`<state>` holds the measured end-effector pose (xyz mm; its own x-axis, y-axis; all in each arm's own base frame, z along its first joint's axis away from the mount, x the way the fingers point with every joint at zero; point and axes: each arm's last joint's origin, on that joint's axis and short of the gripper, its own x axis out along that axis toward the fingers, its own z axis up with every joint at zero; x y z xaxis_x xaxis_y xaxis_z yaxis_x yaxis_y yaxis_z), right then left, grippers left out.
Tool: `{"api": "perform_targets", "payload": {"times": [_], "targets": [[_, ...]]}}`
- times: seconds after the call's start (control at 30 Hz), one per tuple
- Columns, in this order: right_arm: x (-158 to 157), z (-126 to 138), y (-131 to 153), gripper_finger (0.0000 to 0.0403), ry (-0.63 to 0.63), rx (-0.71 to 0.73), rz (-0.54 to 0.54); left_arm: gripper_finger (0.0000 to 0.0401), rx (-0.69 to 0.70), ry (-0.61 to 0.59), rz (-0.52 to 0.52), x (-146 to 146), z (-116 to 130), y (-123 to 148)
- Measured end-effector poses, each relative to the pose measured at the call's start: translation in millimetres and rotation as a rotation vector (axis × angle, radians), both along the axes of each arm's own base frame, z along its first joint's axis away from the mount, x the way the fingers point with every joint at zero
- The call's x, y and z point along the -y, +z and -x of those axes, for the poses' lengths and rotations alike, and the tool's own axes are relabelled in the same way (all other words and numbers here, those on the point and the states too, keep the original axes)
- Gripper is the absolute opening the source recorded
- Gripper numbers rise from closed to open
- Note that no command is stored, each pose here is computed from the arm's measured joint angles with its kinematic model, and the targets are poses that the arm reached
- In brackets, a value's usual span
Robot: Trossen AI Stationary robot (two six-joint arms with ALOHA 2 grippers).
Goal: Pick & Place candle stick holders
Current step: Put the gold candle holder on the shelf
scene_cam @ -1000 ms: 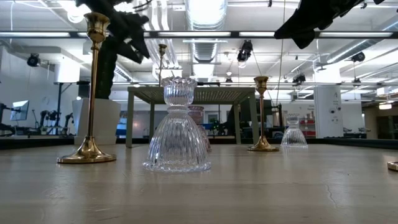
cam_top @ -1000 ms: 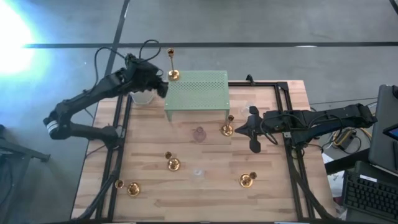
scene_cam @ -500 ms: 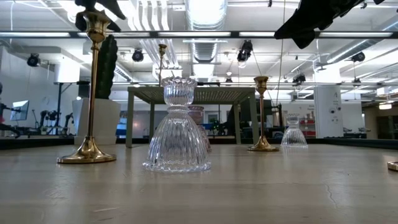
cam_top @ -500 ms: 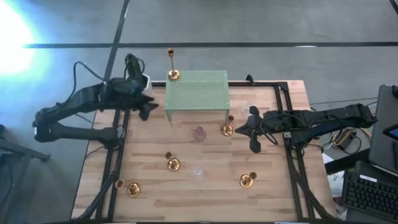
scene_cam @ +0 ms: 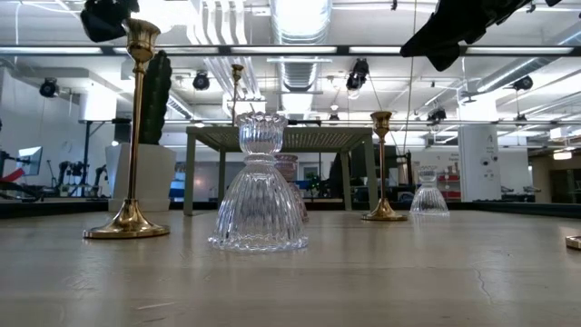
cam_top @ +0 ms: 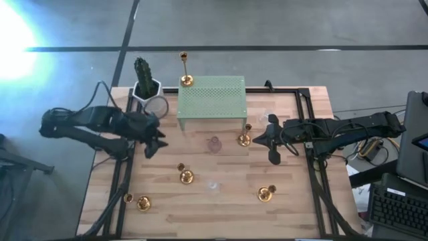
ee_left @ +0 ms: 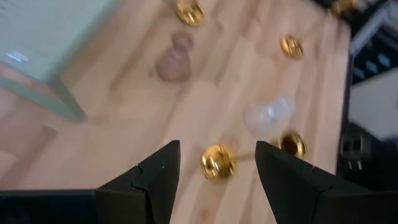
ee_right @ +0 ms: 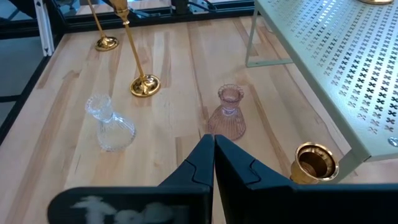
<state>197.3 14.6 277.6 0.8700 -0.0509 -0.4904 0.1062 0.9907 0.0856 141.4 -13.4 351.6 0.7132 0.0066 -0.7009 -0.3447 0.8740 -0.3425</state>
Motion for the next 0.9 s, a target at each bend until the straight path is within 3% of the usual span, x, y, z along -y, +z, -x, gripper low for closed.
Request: {"api": "perform_targets", "payload": {"times": [0.4, 0.9], "targets": [[0.0, 1.1, 1.2, 0.0008, 0.001, 0.007, 0.000, 0.0213, -0.154, -0.128, 0.053, 30.9, -5.7, -60.1], [0.1, 1.0, 1.3, 0.0008, 0.000, 0.008, 0.000, 0.0213, 0.066, -0.242, 0.100, 44.4, -30.7, -143.0]]}}
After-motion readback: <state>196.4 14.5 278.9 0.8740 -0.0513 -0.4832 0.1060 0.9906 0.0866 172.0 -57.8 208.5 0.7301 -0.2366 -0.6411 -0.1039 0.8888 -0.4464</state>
